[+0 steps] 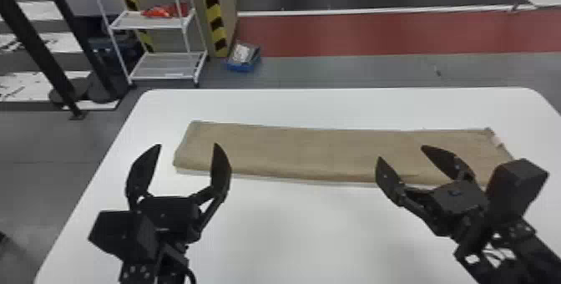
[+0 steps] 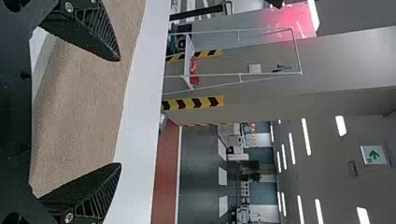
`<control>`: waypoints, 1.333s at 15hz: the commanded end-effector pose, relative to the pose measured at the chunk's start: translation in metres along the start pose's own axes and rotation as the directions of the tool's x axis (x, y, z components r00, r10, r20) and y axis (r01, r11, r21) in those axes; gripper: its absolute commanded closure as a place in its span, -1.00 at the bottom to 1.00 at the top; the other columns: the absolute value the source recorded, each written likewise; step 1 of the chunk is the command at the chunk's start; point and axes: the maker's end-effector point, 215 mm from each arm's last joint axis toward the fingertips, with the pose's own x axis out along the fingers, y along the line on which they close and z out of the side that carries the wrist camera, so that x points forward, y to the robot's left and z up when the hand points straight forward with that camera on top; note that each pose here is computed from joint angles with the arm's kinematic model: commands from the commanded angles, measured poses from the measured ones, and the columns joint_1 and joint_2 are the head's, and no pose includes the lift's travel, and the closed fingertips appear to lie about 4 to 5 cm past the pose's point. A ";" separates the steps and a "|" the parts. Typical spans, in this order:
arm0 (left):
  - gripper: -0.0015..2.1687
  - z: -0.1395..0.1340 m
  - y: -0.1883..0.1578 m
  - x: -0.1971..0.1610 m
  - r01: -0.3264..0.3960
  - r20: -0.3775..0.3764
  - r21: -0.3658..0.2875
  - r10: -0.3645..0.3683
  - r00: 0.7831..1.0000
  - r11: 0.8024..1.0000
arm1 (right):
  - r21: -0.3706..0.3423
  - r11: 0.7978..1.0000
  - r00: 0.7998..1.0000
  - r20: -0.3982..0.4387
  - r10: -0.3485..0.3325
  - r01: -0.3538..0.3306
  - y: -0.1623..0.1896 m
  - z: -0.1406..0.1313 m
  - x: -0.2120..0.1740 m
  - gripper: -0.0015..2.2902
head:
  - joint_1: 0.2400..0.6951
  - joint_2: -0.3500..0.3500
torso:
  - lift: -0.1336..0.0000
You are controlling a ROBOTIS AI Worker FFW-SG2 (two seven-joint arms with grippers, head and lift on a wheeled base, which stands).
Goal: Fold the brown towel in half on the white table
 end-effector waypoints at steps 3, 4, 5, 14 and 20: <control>-0.97 -0.028 -0.012 -0.006 0.001 -0.056 0.024 0.000 0.998 1.000 | 0.015 1.000 0.999 0.030 -0.012 0.012 0.027 -0.011 -0.039 -0.92 | 1.00 0.21 | -0.85; -0.97 -0.033 -0.011 -0.006 -0.002 -0.067 0.027 0.004 0.998 1.000 | 0.024 0.999 0.999 0.027 -0.028 0.028 0.026 -0.012 -0.046 -0.92 | 1.00 0.21 | -0.85; -0.97 -0.039 -0.011 -0.007 -0.001 -0.079 0.030 0.004 0.997 1.000 | 0.030 0.999 0.999 0.024 -0.043 0.042 0.024 -0.013 -0.053 -0.92 | 1.00 0.21 | -0.85; -0.97 -0.047 -0.015 -0.023 -0.007 -0.097 0.035 0.010 0.995 0.999 | 0.096 0.992 0.996 0.017 -0.083 0.080 0.009 -0.017 -0.073 -0.91 | 1.00 0.11 | -0.85; -0.97 -0.036 -0.002 -0.030 -0.028 -0.081 0.042 0.031 0.996 0.999 | 0.124 0.986 0.993 0.034 -0.117 0.112 -0.008 -0.009 -0.086 -0.90 | 1.00 0.09 | -0.85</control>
